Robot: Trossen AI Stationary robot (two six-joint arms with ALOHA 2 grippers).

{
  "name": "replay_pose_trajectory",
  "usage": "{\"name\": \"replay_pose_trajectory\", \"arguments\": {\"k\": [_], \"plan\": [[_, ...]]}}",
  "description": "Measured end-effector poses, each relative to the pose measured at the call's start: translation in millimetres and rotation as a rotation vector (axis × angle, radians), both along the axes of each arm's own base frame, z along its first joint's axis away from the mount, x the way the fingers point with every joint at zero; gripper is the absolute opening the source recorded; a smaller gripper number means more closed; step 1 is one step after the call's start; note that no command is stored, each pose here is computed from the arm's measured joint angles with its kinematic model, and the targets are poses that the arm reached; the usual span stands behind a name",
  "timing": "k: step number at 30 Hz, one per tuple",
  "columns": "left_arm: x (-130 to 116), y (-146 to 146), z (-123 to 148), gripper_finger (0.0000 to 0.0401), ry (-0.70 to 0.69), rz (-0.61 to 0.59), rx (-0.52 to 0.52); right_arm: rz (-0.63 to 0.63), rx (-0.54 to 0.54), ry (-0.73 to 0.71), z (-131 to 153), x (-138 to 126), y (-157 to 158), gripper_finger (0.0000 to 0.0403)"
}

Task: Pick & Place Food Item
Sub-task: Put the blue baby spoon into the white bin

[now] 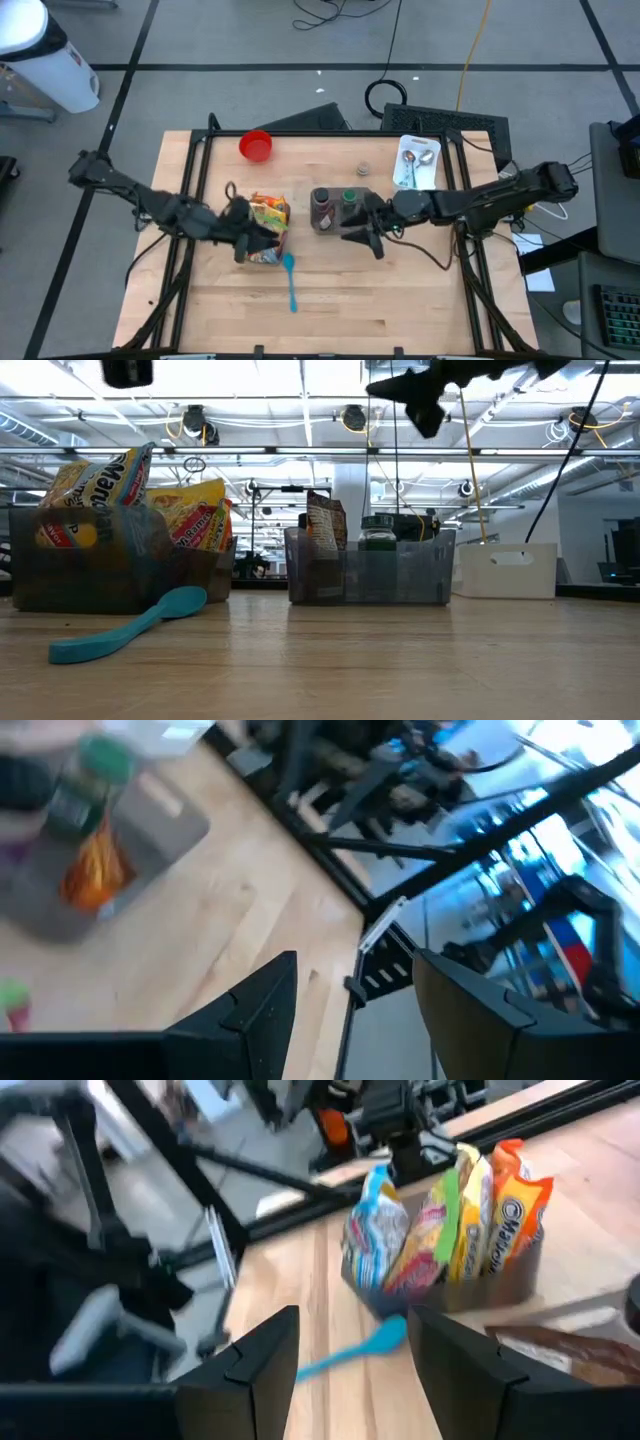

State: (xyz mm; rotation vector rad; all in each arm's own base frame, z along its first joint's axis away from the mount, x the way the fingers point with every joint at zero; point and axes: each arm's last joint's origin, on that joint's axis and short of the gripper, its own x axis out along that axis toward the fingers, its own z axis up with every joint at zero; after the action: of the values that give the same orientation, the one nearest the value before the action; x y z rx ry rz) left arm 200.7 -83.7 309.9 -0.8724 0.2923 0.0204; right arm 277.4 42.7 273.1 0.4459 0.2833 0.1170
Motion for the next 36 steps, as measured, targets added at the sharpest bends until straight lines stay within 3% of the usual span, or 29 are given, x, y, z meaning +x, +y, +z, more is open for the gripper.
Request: {"name": "replay_pose_trajectory", "arguments": {"k": [6,13,17,23,32,36], "plan": [[12,-50,-31,0.0209,0.097,0.056,-0.178,0.041,-0.054,-0.020,10,-12,5,0.0180],[27,-100,-69,0.0209,0.078,0.150,-0.322,0.081,-0.066,-0.037,13,-15,8,0.0180],[34,-117,-87,0.0198,0.121,0.169,-0.350,0.109,-0.068,-0.033,12,-15,9,0.0180],[40,-127,-97,0.0158,0.286,0.189,-0.361,0.109,-0.073,-0.031,12,-15,9,0.0180],[65,-124,-84,0.0111,0.412,0.232,-0.350,0.110,-0.082,-0.011,10,-16,9,0.0180],[77,-115,-95,0.0103,0.517,0.273,-0.414,0.113,-0.087,0.002,8,-16,8,0.0180]]}}
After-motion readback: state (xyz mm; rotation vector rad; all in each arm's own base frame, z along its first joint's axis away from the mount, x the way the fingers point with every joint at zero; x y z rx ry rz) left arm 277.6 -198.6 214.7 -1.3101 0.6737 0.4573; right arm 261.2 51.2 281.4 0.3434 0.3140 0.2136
